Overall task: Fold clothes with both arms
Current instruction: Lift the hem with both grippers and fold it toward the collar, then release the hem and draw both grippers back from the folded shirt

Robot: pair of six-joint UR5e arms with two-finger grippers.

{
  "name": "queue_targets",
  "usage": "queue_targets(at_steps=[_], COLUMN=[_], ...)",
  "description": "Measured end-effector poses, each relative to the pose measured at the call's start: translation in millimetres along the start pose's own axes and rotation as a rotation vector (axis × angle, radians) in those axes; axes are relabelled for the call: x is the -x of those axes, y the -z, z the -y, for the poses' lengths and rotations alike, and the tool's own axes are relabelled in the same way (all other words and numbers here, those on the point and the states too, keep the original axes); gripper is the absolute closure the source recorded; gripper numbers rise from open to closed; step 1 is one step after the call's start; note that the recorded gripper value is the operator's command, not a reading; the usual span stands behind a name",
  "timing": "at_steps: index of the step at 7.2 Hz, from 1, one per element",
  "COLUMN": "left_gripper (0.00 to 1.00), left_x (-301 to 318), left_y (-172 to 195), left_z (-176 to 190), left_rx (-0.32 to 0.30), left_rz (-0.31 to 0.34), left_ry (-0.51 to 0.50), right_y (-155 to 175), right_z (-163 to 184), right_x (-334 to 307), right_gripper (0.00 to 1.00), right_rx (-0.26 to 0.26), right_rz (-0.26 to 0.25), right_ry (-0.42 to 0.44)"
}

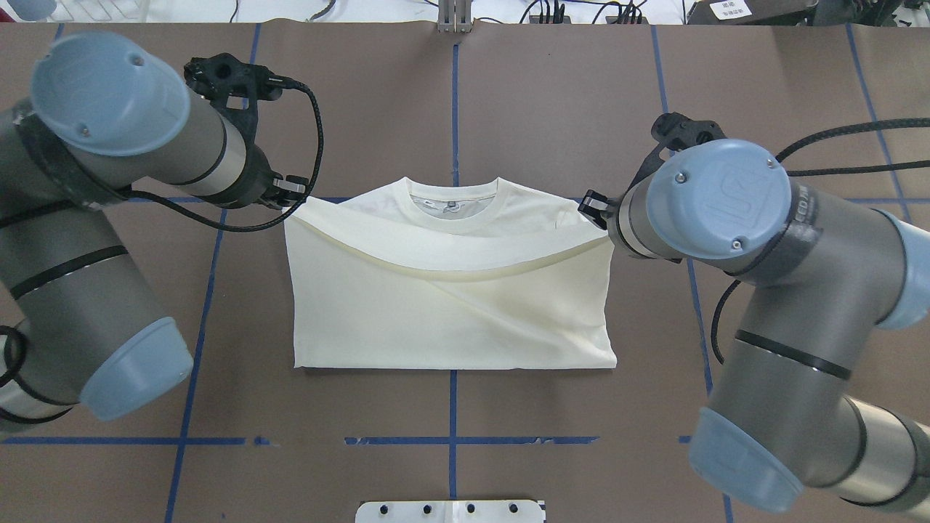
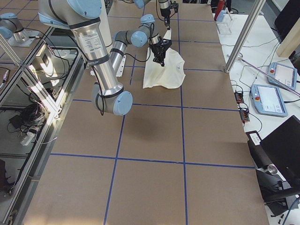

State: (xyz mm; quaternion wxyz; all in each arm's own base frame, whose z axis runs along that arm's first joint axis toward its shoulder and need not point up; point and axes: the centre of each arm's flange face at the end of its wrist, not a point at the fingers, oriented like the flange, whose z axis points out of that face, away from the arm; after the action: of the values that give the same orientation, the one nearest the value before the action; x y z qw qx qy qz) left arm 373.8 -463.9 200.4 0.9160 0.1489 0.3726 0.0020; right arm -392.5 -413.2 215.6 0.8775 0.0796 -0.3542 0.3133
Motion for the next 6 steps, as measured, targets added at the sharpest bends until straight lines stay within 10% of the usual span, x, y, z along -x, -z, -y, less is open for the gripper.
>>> queue_targets(at_steps=[4,5,6], left_gripper=[1.00,0.92,0.01], left_x=[14.1,16.6,17.7], left_y=[-128.8,-143.2,-151.7], left_z=[31.8,31.8,31.2], left_rx=[-0.034,-0.034,-0.035], left_rz=[0.007,0.006,0.002], left_ry=[-0.002,-0.003,-0.005], right_y=[-133.1,-151.5,-160.7], right_z=[42.9,44.9,44.5], right_x=[30.9,33.8,34.6], right_gripper=[1.00,0.75,0.01], right_rx=[-0.046,-0.047,-0.046], right_rz=[-0.019,-0.026,-0.030], right_ry=[0.029,0.031,0.033])
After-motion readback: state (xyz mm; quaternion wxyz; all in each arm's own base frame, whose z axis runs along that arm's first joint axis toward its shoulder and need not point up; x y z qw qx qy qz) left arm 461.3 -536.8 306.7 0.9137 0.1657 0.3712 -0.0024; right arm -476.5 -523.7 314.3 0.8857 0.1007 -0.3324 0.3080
